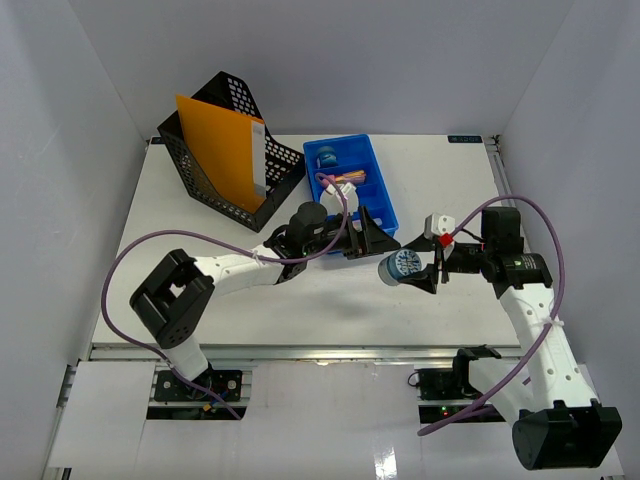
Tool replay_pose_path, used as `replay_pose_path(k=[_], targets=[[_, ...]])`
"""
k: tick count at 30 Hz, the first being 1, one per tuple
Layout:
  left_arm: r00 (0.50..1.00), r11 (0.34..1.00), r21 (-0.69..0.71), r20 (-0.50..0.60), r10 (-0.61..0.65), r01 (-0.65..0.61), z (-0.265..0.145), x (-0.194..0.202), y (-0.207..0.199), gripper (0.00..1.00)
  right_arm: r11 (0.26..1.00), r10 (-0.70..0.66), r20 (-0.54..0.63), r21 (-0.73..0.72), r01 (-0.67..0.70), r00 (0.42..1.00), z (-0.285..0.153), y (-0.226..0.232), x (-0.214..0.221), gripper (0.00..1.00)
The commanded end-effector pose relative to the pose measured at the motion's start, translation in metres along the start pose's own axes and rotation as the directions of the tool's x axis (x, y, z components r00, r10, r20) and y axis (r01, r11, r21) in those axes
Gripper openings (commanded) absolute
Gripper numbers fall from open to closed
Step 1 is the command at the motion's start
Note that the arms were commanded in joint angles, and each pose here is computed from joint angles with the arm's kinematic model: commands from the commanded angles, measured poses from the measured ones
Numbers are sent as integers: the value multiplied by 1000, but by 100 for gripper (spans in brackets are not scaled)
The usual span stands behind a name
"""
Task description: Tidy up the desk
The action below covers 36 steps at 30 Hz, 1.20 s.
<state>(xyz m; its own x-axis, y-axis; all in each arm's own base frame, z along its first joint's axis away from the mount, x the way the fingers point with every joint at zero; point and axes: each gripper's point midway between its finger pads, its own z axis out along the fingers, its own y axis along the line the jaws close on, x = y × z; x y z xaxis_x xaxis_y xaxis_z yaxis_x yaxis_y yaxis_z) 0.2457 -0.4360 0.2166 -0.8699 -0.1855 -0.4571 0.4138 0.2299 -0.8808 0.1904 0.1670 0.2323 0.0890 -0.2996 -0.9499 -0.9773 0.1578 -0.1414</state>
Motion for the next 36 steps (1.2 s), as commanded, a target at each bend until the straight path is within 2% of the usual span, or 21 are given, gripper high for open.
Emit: replay_pose_path(k=[1,11,20,32,36], targets=[[1000,996,82,-2,22,-22,3,-5,-30,98,997,-61,30,40,60,998,3,-14,-12,8],[999,994,108,34,12,-16,-2,-14,-44,98,995,-60,13,79,58,998,5,-16,-3,8],[1000,996,85,-1,-3,3,-7,-6,-42,98,983,-95,11,158,92,995,1,-38,-15,8],[999,999,44,-52,-7,9,-3,-2,-39,98,978,-109,16,179,104,994,4,-46,-20,8],[998,999,50,-64,-13,16,-2,-2,-41,90,979,-113,14,174,109,994,8,-44,-17,8]])
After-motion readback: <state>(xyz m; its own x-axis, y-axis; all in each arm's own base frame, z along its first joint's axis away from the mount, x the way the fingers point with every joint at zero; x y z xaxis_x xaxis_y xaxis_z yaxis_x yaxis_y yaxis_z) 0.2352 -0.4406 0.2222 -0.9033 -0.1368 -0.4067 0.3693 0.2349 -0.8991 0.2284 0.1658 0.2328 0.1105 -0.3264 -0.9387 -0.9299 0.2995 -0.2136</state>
